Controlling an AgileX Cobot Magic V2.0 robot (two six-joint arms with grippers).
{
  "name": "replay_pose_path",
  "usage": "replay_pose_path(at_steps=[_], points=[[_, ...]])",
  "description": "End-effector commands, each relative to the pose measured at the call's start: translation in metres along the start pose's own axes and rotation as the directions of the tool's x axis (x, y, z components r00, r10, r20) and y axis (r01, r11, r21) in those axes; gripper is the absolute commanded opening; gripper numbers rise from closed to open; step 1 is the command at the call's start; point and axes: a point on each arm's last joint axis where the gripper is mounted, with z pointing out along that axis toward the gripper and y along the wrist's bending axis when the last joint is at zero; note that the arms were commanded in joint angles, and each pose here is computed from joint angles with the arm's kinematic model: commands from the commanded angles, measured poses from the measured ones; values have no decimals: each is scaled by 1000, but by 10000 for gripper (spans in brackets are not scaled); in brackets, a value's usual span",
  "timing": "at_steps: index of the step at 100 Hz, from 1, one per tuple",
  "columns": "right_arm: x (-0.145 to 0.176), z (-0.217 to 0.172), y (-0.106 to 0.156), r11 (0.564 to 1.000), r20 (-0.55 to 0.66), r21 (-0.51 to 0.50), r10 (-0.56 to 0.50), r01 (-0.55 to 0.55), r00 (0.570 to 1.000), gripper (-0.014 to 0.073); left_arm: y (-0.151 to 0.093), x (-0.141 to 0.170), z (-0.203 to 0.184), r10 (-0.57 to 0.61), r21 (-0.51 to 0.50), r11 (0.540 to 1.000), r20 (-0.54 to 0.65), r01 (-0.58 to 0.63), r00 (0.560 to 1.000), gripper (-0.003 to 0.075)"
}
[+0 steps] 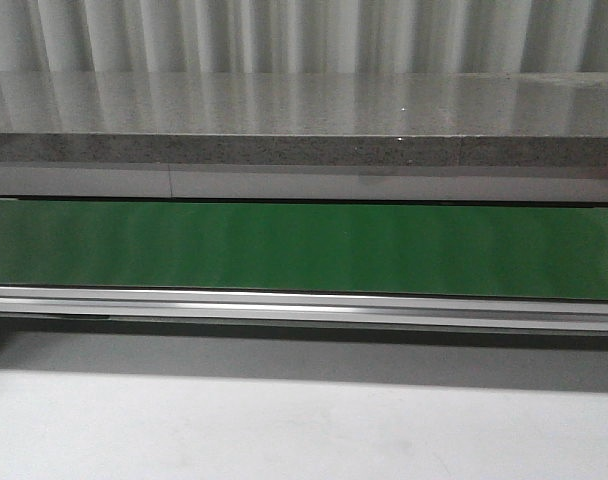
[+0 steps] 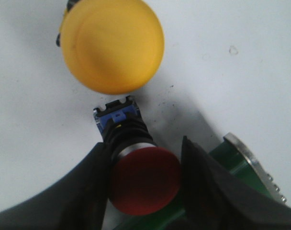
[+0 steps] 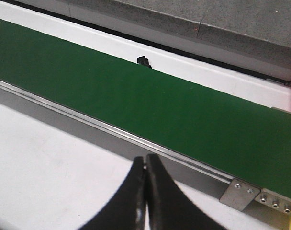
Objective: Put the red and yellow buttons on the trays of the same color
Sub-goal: 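Move the left gripper to a red button in the pile and grasp, then lower the red button onto the belt and open the left gripper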
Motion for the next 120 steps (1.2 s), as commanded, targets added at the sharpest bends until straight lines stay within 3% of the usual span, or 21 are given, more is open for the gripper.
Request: replay_pose_path(at_steps=[1,16,33,65,82,106,120], points=[[-12,-3,-2,1000,76,16,-11,10,997,-66,-10,6,-44,106,49,993,84,-111,991,116],[-12,-3,-2,1000,76,16,-11,10,997,-66,-6,15,-78,292,-24,956,169,-292,941,115],[-12,-3,-2,1000,76,16,-11,10,997,-66,-4,34,-111,466,-85,885,168,-458,869,115],[-12,-3,-2,1000,76,16,-11,10,997,-66,-13,84,-142,577,-92,815,212,-571,789,115],[-12,-3,-2,1000,76,16,-11,10,997,-66,-26,100,-124,612,-4,784,169,-620,773,115],[-12,-3,-2,1000,76,16,-11,10,997,-66,-31,104,-107,598,51,790,154,-610,787,119],[-12,-3,-2,1000,76,16,-11,10,997,-66,-34,100,-100,588,66,796,156,-602,794,200]])
